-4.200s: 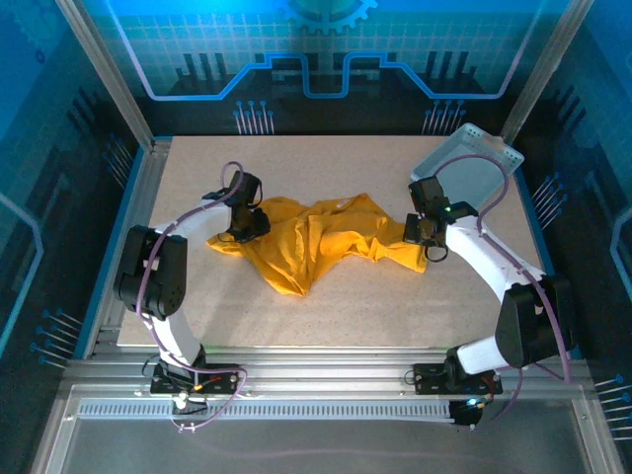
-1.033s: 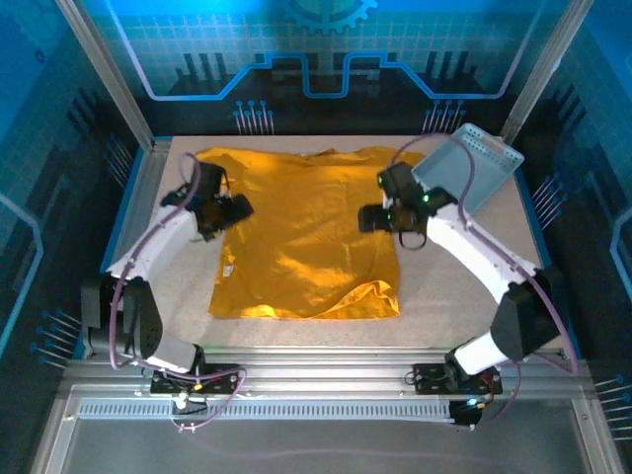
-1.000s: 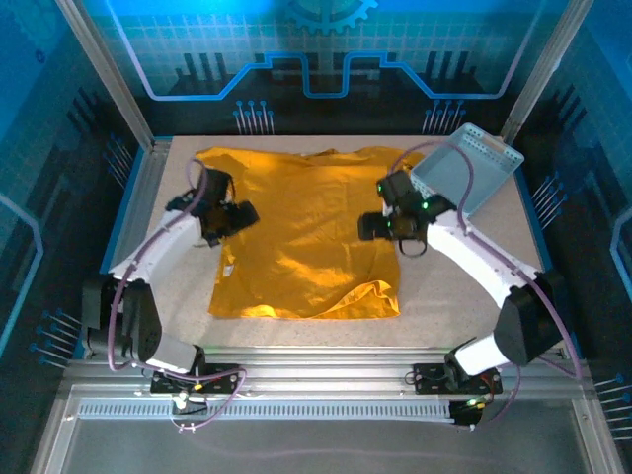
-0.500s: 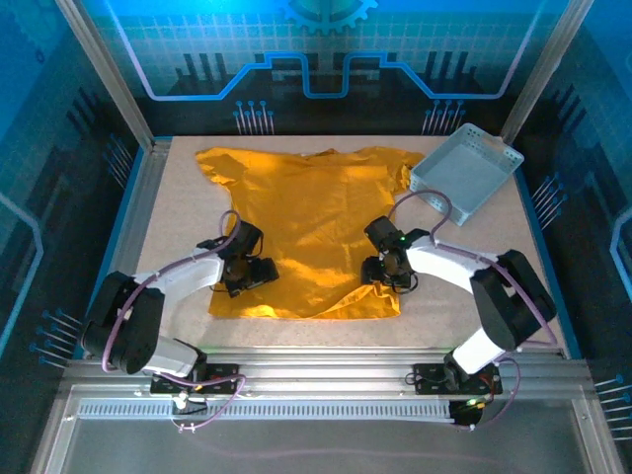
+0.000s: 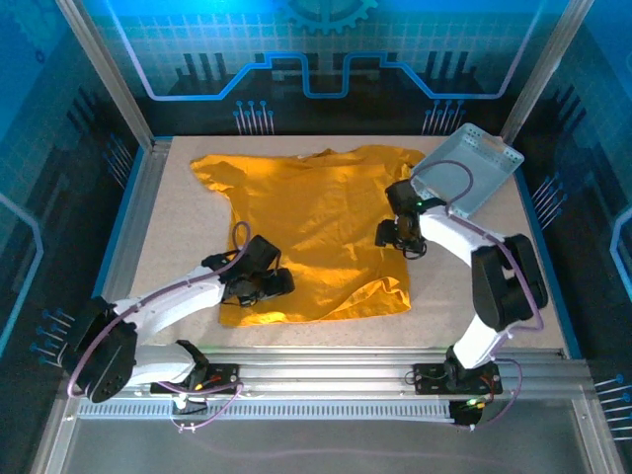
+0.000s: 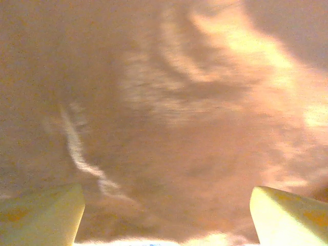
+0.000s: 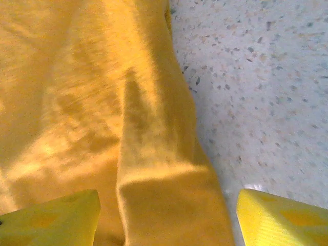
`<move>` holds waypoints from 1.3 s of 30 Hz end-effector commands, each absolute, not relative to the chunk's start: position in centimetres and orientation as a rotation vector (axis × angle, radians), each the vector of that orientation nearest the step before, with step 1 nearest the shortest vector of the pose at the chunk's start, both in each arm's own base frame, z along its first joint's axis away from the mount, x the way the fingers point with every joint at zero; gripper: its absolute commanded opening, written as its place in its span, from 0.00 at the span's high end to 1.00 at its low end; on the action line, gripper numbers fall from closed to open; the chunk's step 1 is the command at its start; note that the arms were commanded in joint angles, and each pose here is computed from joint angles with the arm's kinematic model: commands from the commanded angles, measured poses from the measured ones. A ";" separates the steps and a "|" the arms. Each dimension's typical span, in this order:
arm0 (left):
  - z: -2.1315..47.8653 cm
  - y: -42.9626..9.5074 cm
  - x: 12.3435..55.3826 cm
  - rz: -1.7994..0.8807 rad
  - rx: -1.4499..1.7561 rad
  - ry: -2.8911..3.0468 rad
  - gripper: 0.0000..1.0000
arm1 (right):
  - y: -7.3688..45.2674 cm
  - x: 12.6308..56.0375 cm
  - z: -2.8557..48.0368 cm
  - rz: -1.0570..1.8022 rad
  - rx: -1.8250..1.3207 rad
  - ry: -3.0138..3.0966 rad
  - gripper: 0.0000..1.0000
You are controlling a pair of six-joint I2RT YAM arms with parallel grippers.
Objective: Fold the inside-out t-shirt
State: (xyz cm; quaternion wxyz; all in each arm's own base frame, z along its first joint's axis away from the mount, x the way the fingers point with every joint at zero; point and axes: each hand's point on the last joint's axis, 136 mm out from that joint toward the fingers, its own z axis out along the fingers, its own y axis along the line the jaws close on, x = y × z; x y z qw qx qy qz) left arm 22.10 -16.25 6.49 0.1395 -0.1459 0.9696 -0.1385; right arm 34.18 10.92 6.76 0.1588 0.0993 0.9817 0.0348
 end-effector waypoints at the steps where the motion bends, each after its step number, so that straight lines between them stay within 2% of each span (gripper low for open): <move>1: 10.1 -15.0 22.3 -0.271 -0.293 2.744 0.13 | 12.0 30.7 12.5 0.108 0.129 2.727 0.27; 4: 11.3 -14.6 22.3 -0.288 -0.242 2.692 0.11 | 14.9 26.7 14.3 0.138 -0.051 2.691 0.27; 9: 12.7 -13.5 22.3 -0.302 -0.218 2.618 0.11 | 17.9 21.6 13.6 0.141 -0.214 2.681 0.26; 15: 13.4 -12.1 22.2 -0.321 -0.261 2.559 0.10 | 20.3 18.2 10.7 0.135 -0.042 2.804 0.26; 20: 12.9 -11.9 22.0 -0.336 -0.261 2.563 0.09 | 23.2 17.6 8.7 0.189 0.160 2.826 0.29; 25: 12.2 -12.0 21.6 -0.355 -0.247 2.570 0.08 | 24.1 18.5 7.0 0.108 0.287 2.824 0.33; 39: 11.3 -12.3 21.1 -0.407 -0.230 2.572 0.06 | 25.3 20.0 3.5 0.007 0.372 2.855 0.48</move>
